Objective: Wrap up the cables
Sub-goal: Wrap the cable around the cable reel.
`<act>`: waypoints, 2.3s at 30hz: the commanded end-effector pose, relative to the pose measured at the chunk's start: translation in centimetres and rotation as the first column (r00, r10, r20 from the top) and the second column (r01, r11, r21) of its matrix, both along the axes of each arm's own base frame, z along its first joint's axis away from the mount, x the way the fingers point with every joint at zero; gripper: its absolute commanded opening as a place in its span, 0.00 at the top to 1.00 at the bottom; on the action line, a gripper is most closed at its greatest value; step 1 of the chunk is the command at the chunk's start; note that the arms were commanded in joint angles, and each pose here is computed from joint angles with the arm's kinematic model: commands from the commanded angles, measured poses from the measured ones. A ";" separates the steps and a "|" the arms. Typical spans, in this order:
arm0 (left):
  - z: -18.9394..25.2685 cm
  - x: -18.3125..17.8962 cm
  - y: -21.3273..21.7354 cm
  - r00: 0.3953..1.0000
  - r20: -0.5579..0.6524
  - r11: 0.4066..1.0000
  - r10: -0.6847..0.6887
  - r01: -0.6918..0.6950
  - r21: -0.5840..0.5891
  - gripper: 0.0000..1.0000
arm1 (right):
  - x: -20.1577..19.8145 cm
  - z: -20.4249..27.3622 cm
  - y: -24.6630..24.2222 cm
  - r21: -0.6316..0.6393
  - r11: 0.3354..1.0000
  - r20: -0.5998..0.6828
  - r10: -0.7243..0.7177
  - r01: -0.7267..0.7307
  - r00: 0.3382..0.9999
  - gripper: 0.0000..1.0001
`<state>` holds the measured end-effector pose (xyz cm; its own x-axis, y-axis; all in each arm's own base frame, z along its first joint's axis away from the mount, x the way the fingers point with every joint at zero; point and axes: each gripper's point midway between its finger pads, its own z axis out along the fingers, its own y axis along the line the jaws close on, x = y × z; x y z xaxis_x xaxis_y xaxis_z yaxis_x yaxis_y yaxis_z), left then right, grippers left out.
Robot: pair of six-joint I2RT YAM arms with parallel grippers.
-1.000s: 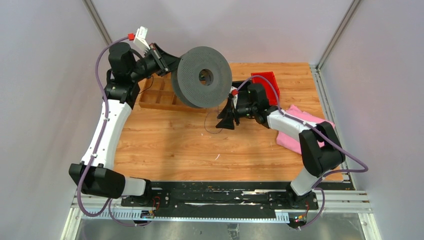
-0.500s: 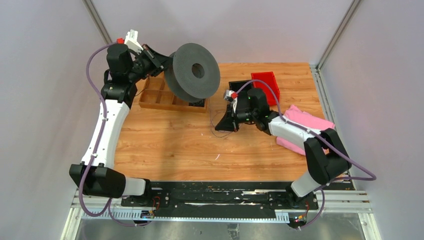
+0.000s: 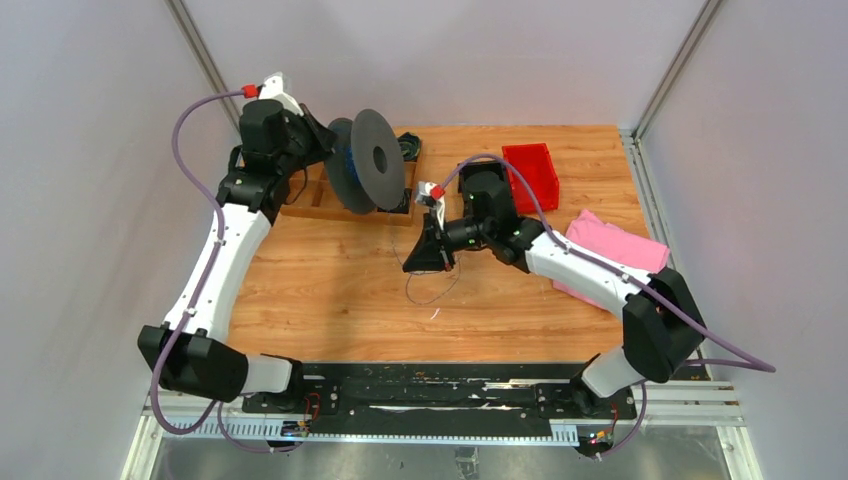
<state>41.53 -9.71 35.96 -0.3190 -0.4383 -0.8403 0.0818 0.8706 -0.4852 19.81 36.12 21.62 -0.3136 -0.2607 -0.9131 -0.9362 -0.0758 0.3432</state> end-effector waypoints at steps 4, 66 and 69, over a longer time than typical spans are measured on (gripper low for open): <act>2.3 -0.4 0.9 0.986 0.147 0.985 0.081 -0.102 0.142 1.00 | 0.1 2.1 3.1 -0.041 0.999 -0.102 -0.031 0.027 0.994 0.99; 1.2 -9.7 -12.5 0.783 0.164 0.720 -0.600 0.439 0.538 1.00 | 19.1 1.6 -6.0 -0.188 0.907 0.032 -0.379 0.378 0.925 0.99; 1.4 -9.7 -12.4 0.783 0.170 0.726 -0.598 0.441 0.528 1.00 | 19.3 1.5 -6.6 -0.189 0.903 0.020 -0.389 0.386 0.921 0.92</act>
